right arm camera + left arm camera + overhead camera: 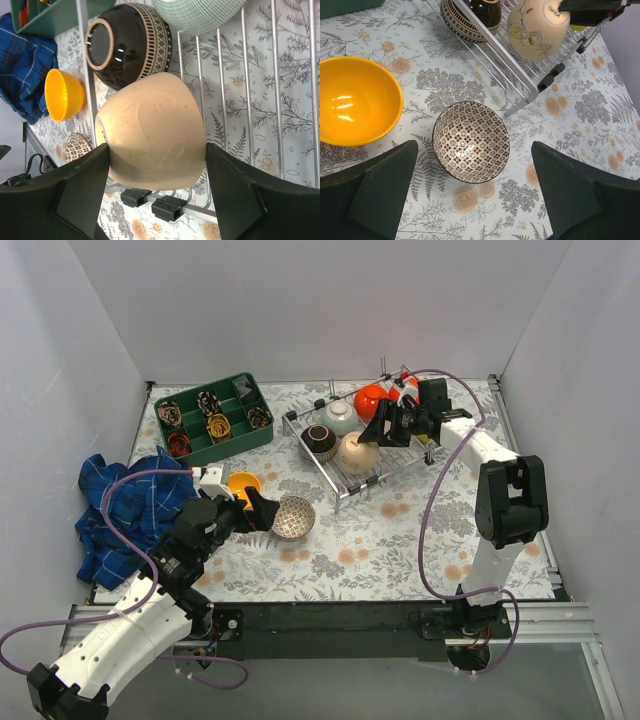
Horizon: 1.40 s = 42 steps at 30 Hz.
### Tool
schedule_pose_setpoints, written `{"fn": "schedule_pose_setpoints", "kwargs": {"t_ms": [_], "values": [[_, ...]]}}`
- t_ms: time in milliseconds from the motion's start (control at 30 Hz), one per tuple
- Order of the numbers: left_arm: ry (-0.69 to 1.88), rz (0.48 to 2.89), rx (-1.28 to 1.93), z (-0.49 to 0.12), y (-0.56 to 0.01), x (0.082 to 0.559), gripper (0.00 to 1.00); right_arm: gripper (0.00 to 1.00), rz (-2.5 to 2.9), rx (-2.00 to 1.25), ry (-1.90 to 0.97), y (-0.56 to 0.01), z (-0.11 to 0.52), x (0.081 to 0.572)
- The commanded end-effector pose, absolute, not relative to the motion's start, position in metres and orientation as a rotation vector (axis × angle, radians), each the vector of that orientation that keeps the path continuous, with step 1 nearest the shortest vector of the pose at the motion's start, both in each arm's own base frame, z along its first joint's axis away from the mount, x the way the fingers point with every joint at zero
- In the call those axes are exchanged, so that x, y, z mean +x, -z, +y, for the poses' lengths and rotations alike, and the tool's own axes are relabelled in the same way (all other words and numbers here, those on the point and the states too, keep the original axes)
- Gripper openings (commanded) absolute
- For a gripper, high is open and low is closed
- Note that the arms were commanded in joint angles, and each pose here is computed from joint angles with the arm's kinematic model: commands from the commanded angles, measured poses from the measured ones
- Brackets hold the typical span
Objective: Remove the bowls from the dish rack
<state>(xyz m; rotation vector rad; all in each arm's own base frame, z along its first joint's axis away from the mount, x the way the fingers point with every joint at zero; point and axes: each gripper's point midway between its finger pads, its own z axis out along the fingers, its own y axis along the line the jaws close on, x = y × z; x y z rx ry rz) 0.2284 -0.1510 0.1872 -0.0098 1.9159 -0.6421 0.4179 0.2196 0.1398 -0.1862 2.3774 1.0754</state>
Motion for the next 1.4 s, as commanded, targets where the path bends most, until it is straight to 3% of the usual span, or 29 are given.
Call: {"fn": "schedule_pose_setpoints", "kwargs": {"t_ms": [0,400,733,1167,1367], "values": [[0.634,1.906,-0.007,-0.149,-0.189,0.229,0.98,0.08,2.14,-0.326,-1.066,-0.215,0.224,0.425],[0.66,1.91,-0.017,-0.151,-0.191,0.226,0.98,0.05,2.045,-0.531,-0.779,-0.227,0.214,0.42],[0.693,1.95,-0.094,-0.151,-0.195,0.223,0.98,0.02,1.866,-0.793,-0.165,-0.246,0.217,0.415],[0.691,2.109,-0.23,-0.17,-0.197,0.245,0.98,0.02,1.363,-1.013,0.511,-0.288,0.236,0.347],[0.601,2.153,-0.362,-0.166,-0.216,0.265,0.98,0.02,1.211,-0.976,0.634,-0.292,0.234,0.314]]}}
